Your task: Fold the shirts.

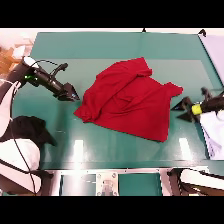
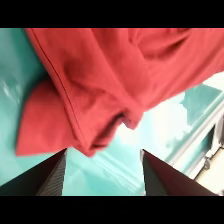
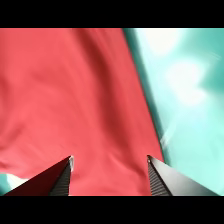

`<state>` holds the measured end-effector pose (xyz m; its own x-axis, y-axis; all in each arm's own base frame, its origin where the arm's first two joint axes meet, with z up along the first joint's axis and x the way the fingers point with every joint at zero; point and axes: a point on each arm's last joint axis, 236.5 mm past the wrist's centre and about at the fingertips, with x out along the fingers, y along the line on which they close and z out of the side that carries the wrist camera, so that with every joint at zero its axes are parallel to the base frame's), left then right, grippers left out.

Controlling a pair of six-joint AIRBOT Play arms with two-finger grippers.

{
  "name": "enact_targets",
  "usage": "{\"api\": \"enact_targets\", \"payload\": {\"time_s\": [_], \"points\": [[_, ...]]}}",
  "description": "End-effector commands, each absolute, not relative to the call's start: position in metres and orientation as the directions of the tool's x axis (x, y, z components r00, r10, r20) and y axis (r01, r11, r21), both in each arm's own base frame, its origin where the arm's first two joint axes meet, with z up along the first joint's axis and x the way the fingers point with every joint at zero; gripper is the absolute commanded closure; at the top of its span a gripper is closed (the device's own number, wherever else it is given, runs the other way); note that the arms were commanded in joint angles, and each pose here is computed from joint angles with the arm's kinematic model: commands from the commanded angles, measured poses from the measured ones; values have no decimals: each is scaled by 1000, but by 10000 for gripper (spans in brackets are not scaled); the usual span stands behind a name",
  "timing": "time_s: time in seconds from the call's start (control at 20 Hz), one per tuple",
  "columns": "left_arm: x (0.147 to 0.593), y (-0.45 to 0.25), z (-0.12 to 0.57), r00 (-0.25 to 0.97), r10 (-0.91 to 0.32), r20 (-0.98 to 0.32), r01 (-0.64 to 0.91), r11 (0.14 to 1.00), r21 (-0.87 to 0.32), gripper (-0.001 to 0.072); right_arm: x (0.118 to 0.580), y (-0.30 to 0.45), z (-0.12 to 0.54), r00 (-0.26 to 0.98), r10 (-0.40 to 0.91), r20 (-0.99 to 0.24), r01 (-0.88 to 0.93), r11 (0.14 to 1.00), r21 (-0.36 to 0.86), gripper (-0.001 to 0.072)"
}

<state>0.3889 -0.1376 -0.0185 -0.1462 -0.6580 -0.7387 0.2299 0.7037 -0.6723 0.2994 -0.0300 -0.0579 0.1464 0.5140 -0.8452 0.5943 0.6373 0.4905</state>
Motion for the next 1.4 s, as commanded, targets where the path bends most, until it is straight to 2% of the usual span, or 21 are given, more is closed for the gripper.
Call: {"api": "enact_targets", "payload": {"time_s": [0.0,0.3,0.35,0.4,0.5,0.55,0.6,0.65,0.7,0.85,1.0,1.15,1.3,1.35], "points": [[402,-130,-30,-106,-659,-745,275,700,-658,165,231,7,-93,58,556,-829,669,595,446,179],[356,-158,-68,-258,-655,-710,255,663,-704,166,190,42,-123,14,629,-777,691,556,463,193],[349,-163,-73,-279,-651,-706,257,658,-708,166,188,43,-126,15,625,-780,694,555,458,311],[345,-169,-76,-285,-646,-708,261,658,-706,166,187,42,-128,17,622,-783,685,562,462,466],[343,-179,-77,-289,-641,-711,279,654,-703,173,188,43,-127,21,624,-781,679,565,469,563],[341,-183,-76,-298,-644,-704,281,646,-710,367,189,42,-128,23,622,-783,670,571,474,645],[339,-183,-74,-307,-645,-700,279,642,-714,621,189,42,-128,24,619,-785,664,577,475,664],[337,-182,-74,-314,-644,-697,277,640,-716,680,190,41,-128,28,616,-788,664,577,475,678],[337,-181,-73,-316,-643,-697,278,640,-716,681,193,39,-127,35,612,-790,658,581,479,694],[342,-169,-61,-329,-601,-728,329,649,-686,682,222,21,-114,92,576,-813,625,602,497,695],[379,-133,-22,-211,-583,-784,356,701,-618,682,262,-25,-92,151,445,-883,609,661,438,695],[395,-100,2,-148,-595,-790,301,734,-609,682,294,-58,-75,191,362,-912,591,700,401,696],[391,-85,-11,-150,-591,-793,257,751,-608,682,302,-62,-79,183,367,-912,589,702,401,681],[389,-86,-16,-153,-591,-792,260,749,-609,681,302,-61,-78,183,369,-911,589,701,402,481]]}}
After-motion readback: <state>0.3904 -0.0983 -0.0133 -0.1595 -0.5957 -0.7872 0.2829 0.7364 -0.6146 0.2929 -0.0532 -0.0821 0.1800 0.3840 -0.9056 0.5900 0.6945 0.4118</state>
